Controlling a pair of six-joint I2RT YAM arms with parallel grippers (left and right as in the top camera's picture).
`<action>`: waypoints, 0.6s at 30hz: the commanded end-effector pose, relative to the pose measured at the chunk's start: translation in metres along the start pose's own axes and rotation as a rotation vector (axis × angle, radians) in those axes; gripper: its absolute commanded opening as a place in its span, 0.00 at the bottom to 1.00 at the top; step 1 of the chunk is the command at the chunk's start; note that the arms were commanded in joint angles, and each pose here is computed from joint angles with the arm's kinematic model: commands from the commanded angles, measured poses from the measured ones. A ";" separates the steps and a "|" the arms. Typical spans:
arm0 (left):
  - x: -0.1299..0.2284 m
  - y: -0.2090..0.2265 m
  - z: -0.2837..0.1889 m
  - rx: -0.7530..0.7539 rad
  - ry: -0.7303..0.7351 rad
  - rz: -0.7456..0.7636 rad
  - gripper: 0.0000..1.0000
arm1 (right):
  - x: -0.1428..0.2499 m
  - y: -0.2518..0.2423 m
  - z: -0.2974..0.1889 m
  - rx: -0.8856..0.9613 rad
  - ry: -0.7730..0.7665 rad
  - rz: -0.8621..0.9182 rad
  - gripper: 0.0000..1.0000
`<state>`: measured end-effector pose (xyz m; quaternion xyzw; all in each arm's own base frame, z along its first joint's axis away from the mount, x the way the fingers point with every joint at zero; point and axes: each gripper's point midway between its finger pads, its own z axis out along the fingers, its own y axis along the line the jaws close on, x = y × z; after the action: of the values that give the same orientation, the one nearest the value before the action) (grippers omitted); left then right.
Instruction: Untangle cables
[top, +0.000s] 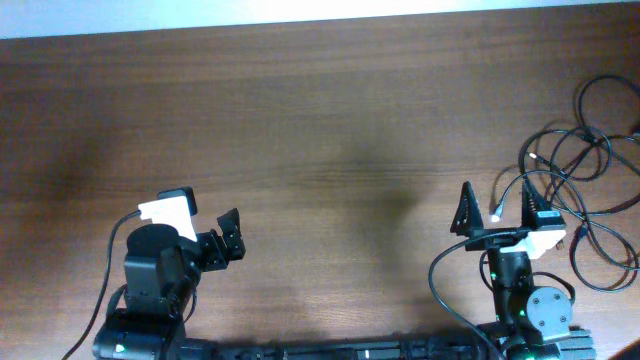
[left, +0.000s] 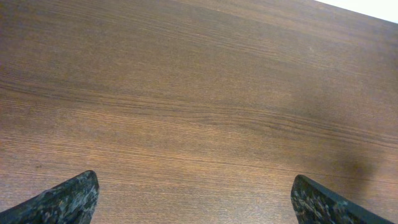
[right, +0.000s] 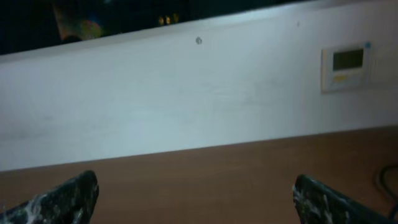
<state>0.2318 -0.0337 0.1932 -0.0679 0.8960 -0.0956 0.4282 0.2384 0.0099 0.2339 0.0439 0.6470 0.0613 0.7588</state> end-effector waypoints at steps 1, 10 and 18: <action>0.000 0.001 0.000 -0.004 -0.005 -0.004 0.99 | 0.027 -0.006 0.001 0.016 0.029 -0.080 0.99; 0.000 0.001 0.000 -0.004 -0.005 -0.004 0.99 | 0.078 -0.010 -0.005 -0.008 0.239 -0.145 0.98; 0.000 0.001 0.000 -0.004 -0.005 -0.004 0.99 | 0.078 -0.010 -0.005 -0.009 0.239 -0.145 0.98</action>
<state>0.2317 -0.0337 0.1930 -0.0678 0.8962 -0.0955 0.4279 0.2461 0.0116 0.1579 -0.0085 0.7329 0.0151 0.6801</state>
